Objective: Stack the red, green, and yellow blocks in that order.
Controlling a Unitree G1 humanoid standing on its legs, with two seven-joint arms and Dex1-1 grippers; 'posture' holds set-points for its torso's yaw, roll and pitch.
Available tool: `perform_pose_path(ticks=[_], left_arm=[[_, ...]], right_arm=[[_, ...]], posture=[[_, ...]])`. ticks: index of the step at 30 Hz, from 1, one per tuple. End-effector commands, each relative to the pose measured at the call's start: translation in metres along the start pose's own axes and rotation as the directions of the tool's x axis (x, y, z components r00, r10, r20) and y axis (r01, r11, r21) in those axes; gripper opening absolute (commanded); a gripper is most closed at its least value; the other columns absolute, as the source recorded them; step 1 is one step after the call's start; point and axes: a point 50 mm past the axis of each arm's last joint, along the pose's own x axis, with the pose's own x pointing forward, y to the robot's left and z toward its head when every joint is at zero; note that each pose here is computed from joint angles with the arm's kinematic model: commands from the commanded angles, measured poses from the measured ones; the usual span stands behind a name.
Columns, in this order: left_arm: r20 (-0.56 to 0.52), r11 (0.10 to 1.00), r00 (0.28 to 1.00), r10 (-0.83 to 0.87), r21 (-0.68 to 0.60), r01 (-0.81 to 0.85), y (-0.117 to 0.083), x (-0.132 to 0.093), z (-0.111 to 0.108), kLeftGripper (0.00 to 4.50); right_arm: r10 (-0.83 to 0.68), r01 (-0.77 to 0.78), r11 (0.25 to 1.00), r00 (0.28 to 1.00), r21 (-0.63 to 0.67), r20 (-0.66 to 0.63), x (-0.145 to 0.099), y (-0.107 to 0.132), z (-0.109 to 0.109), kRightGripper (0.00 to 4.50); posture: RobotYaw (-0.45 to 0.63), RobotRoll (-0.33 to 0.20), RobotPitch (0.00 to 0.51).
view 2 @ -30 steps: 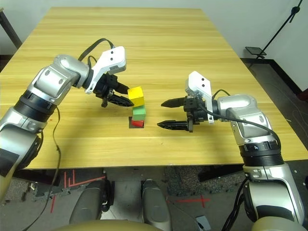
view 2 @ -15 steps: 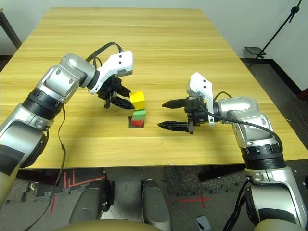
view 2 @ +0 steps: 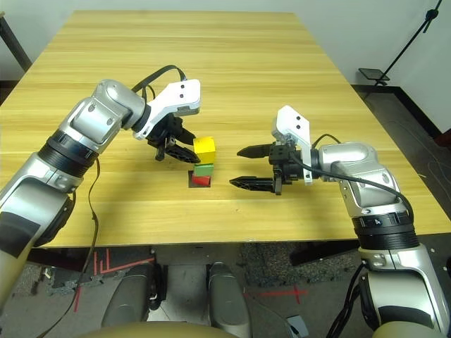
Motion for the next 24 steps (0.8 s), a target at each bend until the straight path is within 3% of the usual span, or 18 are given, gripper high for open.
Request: perform_pose_path(ticks=[1,6,11,14,16,19,22,24], left_arm=[[-0.024,1.000,1.000,-0.011,-0.005,0.011,-0.003,0.004,-0.004,2.85],[0.002,1.000,1.000,0.004,-0.015,-0.004,-0.005,0.004,-0.003,4.48],[0.181,0.993,0.977,0.111,-0.057,-0.102,-0.005,-0.023,0.014,4.48],[0.328,0.969,0.921,0.210,-0.198,-0.150,-0.015,-0.056,0.015,4.48],[0.414,0.933,0.856,0.309,-0.308,-0.188,-0.023,-0.078,0.006,4.48],[0.403,0.807,0.734,0.547,-0.487,-0.334,-0.028,-0.104,-0.023,4.48],[0.293,0.566,0.512,0.807,-0.630,-0.531,-0.028,-0.124,-0.068,4.48],[0.233,0.444,0.396,0.888,-0.652,-0.615,-0.031,-0.130,-0.090,4.48]], right_arm=[[-0.010,0.010,1.000,1.000,0.006,0.007,-0.002,0.001,0.000,4.50],[-0.012,0.012,1.000,1.000,0.004,0.009,-0.003,0.001,0.002,4.50],[-0.036,0.036,0.999,0.999,0.005,0.017,-0.014,-0.001,0.006,4.50],[-0.099,0.098,0.994,0.995,0.053,0.023,-0.031,-0.003,0.006,4.50],[-0.197,0.194,0.976,0.980,0.100,0.020,-0.045,-0.008,0.002,4.50],[-0.389,0.379,0.910,0.921,0.166,0.029,-0.065,-0.022,-0.012,4.50],[-0.627,0.597,0.773,0.770,0.215,0.117,-0.079,-0.044,-0.024,4.50],[-0.722,0.682,0.691,0.671,0.241,0.169,-0.084,-0.054,-0.029,4.50]], posture=[[0.02,-0.040,0.081],[0.03,-0.049,0.078],[0.05,-0.065,0.072],[0.07,-0.075,0.070],[0.07,-0.081,0.072],[0.08,-0.089,0.075],[0.08,-0.097,0.080],[0.08,-0.102,0.084]])
